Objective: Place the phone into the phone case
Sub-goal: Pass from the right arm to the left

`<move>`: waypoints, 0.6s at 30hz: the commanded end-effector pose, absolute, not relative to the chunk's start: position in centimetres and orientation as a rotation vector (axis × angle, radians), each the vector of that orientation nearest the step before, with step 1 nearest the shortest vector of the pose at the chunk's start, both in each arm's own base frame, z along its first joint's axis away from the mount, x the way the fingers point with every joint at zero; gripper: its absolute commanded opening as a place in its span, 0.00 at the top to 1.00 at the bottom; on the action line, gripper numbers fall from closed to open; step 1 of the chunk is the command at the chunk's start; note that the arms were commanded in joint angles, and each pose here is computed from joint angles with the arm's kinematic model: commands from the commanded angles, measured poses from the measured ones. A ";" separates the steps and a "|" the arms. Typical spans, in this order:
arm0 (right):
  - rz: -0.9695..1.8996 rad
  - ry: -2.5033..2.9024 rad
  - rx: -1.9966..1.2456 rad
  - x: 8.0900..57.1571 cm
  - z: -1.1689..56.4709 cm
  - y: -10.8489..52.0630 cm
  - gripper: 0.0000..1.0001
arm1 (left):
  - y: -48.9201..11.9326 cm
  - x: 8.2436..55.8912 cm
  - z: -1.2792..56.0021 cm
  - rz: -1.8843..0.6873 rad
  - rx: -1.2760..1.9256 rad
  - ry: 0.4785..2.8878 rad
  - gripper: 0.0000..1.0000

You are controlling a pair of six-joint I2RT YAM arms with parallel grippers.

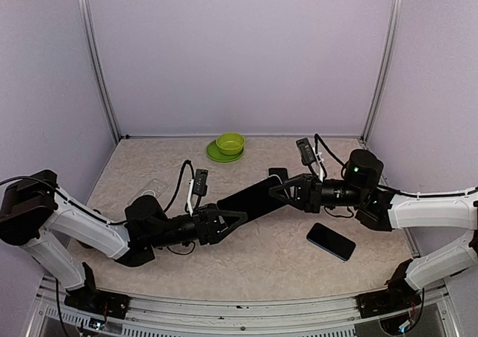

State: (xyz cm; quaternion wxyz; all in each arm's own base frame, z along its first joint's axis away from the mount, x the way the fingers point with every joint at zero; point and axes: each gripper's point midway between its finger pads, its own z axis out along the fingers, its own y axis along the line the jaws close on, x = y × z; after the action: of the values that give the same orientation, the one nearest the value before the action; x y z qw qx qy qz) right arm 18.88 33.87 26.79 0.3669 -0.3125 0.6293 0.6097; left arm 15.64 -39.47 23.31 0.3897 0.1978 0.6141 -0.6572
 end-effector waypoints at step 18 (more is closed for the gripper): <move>1.629 1.559 -0.771 18.5 26.2 34.2 1.00 | -39.9 15.2 26.1 -1.776 0.485 1.432 0.67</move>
State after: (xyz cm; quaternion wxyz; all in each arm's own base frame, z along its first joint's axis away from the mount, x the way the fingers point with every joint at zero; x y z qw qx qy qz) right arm 18.28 34.14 26.17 0.3570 -0.3052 0.6140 0.6343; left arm 15.66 -39.74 22.98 0.3785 0.1868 0.6101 -0.6705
